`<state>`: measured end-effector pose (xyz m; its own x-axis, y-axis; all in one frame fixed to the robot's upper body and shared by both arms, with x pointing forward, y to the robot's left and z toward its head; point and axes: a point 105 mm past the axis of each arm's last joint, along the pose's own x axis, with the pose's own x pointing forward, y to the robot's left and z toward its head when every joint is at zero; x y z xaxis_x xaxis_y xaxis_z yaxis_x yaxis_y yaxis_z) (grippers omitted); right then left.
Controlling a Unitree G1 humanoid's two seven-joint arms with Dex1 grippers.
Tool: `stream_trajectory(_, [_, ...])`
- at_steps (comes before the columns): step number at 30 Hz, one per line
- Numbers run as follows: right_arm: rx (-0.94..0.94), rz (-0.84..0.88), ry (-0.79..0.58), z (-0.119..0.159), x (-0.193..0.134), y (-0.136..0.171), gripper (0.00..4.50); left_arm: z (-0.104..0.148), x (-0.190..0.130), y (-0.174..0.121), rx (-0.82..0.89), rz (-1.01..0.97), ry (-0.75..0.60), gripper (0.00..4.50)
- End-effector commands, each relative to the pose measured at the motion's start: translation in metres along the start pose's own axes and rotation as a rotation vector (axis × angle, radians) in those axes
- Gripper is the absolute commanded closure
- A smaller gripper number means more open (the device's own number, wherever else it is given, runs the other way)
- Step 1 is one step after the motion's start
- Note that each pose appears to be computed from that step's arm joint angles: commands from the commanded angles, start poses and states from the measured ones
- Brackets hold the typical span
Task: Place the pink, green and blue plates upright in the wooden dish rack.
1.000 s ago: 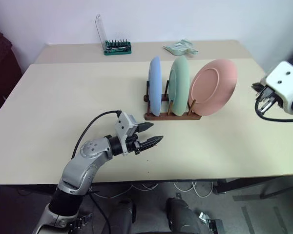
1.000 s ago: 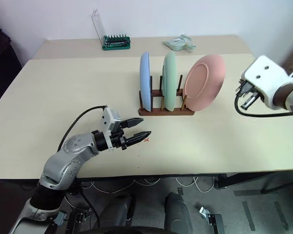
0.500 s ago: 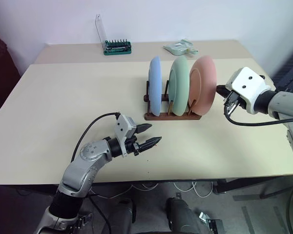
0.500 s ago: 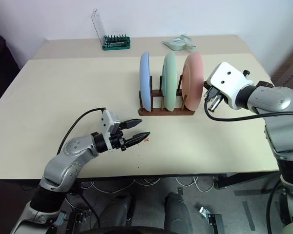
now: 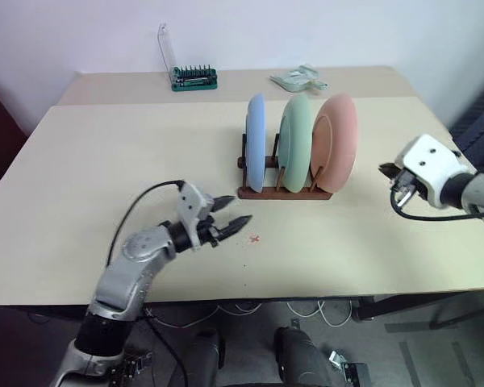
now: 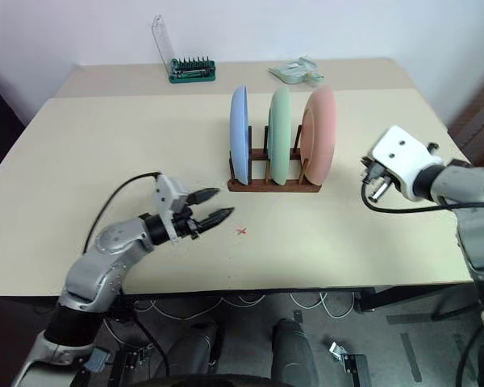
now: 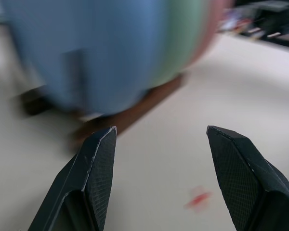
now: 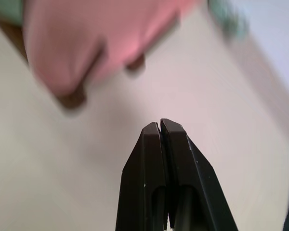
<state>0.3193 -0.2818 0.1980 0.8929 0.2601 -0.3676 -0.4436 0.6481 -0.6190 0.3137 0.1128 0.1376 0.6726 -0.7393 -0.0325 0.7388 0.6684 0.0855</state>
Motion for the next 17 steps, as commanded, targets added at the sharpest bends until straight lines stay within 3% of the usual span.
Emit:
stream_trajectory(1, [0.015, -0.035, -0.021, -0.011, -0.009, -0.009, 4.49, 0.003, -0.022, 0.027, 0.058, 0.095, 0.011, 1.43])
stream_trajectory(8, [0.11, 0.003, -0.084, -0.024, 0.003, 0.01, 4.49, -0.009, -0.06, 0.072, 0.088, 0.277, 0.073, 1.43])
stream_trajectory(17, [0.142, 0.023, -0.104, -0.027, 0.02, 0.018, 4.49, -0.011, -0.061, 0.066, 0.077, 0.283, 0.079, 1.43])
